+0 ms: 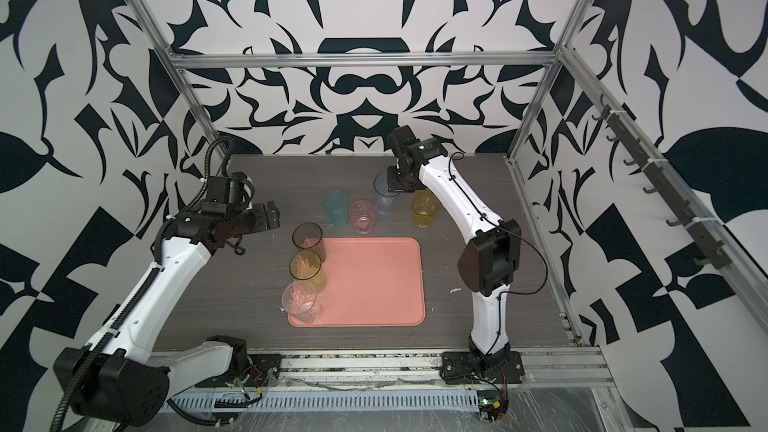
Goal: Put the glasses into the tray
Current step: 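Lift the blue cup with the right gripper and carry it over the tray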
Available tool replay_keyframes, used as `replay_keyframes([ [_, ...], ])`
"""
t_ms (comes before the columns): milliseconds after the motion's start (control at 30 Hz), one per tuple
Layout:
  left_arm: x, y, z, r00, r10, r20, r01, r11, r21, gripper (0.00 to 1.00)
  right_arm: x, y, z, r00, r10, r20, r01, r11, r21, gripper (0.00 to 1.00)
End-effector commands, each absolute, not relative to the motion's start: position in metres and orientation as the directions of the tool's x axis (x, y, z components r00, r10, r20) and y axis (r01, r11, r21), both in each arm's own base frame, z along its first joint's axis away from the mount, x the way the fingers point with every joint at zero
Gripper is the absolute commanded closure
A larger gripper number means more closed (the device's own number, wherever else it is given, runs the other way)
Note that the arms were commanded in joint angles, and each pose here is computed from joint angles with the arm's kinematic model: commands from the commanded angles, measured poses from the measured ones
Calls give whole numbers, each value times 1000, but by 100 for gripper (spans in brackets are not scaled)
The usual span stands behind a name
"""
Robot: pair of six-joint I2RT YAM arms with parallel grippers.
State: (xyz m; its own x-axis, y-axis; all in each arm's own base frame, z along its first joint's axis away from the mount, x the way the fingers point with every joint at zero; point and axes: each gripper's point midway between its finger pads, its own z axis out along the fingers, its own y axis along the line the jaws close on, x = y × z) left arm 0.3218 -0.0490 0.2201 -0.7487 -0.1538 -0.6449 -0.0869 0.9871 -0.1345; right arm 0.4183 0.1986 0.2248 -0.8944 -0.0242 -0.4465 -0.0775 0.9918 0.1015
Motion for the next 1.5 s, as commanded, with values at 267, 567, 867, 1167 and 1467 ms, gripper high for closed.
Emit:
replay_keyframes([
  [267, 319, -46, 220, -742, -157, -652, -94, 987, -130, 0, 368, 193, 281, -853, -86, -515, -126, 991, 44, 100],
  [567, 319, -45, 218, -743, -153, -651, -95, 988, -124, 0, 329, 214, 275, -845, -155, -512, -209, 977, 49, 100],
  [867, 319, -45, 218, -745, -153, -649, -96, 988, -122, 1, 315, 224, 245, -841, -153, -519, -205, 978, 44, 100],
  [1167, 319, -45, 216, -748, -152, -646, -95, 988, -122, 0, 311, 241, 216, -844, -149, -515, -204, 978, 52, 100],
  [1467, 319, -46, 214, -753, -151, -641, -95, 988, -122, 0, 310, 262, 191, -860, -176, -478, -224, 973, 45, 100],
])
